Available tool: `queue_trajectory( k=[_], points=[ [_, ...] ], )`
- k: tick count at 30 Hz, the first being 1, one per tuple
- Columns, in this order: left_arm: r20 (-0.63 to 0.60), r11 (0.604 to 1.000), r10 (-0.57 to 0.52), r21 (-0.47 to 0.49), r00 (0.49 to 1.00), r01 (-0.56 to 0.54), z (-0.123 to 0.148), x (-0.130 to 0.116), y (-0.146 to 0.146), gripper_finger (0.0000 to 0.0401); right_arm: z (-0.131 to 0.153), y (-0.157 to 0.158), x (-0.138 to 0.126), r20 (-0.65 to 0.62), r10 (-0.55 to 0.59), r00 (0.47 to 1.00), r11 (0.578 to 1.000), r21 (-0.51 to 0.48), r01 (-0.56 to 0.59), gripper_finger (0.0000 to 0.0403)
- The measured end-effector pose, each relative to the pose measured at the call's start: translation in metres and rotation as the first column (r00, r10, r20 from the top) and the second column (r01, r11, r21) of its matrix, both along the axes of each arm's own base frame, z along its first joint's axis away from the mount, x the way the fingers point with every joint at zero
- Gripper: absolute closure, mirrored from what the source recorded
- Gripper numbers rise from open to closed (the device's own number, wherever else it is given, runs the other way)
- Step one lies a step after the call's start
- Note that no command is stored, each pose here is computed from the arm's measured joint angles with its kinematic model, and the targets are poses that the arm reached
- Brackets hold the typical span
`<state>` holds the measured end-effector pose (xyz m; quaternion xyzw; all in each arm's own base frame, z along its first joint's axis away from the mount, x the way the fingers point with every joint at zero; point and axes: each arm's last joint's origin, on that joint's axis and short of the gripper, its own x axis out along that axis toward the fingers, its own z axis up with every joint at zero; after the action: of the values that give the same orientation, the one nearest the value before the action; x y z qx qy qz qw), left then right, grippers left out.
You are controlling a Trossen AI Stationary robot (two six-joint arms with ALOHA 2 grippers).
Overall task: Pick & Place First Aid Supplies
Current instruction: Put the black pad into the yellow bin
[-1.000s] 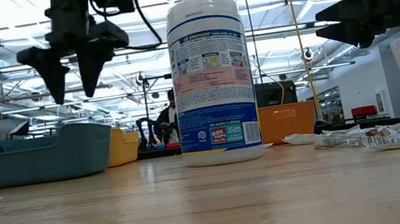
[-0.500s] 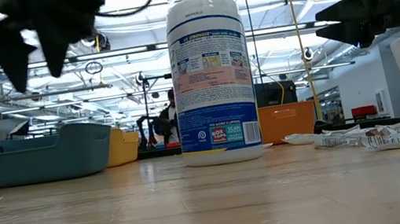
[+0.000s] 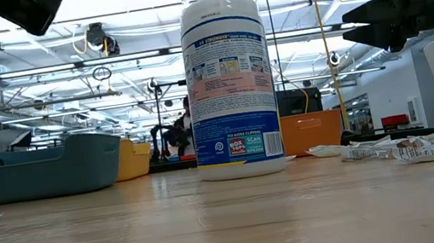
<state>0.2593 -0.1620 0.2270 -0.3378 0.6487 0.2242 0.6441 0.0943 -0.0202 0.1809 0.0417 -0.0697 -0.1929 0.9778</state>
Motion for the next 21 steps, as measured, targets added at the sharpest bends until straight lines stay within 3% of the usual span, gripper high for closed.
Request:
queue_trajectory(
  k=[7, 17, 21],
  points=[
    [0.028, 0.989, -0.149, 0.019, 0.988, 0.148, -0.029, 0.018, -0.011, 0.0128, 0.000, 0.000, 0.000, 0.000, 0.000, 1.000, 1.000, 0.000, 0.000, 0.0079],
    [-0.112, 0.978, -0.191, 0.057, 0.975, 0.198, -0.077, 0.023, -0.015, 0.0149, 0.000, 0.000, 0.000, 0.000, 0.000, 1.000, 1.000, 0.000, 0.000, 0.0080],
    [-0.129, 0.970, -0.231, 0.045, 0.964, 0.239, -0.082, 0.022, -0.015, 0.0163, 0.000, 0.000, 0.000, 0.000, 0.000, 1.000, 1.000, 0.000, 0.000, 0.0080]
  ],
)
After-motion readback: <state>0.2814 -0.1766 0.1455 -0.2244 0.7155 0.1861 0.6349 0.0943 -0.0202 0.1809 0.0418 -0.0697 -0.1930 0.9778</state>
